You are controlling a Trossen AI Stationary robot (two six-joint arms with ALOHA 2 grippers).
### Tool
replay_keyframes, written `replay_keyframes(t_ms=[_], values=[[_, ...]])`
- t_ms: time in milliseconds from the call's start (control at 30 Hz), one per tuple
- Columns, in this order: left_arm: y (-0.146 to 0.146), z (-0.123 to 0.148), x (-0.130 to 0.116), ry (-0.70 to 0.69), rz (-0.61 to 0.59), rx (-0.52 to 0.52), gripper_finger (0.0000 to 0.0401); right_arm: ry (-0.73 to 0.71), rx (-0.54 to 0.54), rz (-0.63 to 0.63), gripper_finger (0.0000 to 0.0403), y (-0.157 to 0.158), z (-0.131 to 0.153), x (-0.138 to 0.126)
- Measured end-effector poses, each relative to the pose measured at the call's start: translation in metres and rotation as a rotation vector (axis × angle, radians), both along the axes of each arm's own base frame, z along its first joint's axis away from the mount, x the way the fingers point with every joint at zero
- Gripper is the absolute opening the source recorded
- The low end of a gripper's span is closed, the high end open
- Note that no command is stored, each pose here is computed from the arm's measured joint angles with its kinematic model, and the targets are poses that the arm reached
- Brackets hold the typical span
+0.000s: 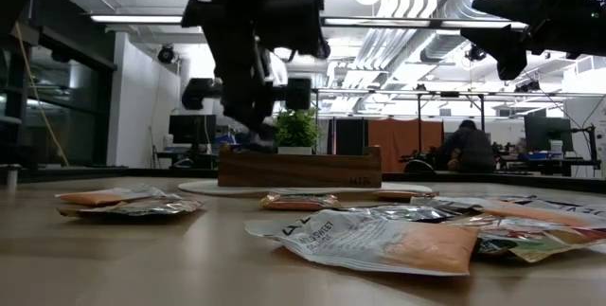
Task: Pick & Place Tea
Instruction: Put the black tea bag into the left section of the wooden organizer
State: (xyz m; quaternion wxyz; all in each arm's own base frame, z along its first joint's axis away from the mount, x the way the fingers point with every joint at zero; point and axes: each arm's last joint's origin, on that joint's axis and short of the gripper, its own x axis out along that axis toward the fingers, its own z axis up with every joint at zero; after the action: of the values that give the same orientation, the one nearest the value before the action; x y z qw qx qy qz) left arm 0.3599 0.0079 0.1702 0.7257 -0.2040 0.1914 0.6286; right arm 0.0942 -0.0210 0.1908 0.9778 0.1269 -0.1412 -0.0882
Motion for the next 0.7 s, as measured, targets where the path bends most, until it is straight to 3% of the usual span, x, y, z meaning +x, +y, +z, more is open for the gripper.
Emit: replay_keyframes(t_ms=[533,700], values=[[-0.0001,-0.0039,0.0004,0.006,-0.002,-0.014,0.0001,0.019,0.004,0.0,0.025,-0.0001,-0.0018,0.0004],[0.0024,-0.0038,0.0003,0.009,0.004,-0.012,0.0017,0.019,0.004,0.0,0.025,-0.0001,-0.0018,0.0004]])
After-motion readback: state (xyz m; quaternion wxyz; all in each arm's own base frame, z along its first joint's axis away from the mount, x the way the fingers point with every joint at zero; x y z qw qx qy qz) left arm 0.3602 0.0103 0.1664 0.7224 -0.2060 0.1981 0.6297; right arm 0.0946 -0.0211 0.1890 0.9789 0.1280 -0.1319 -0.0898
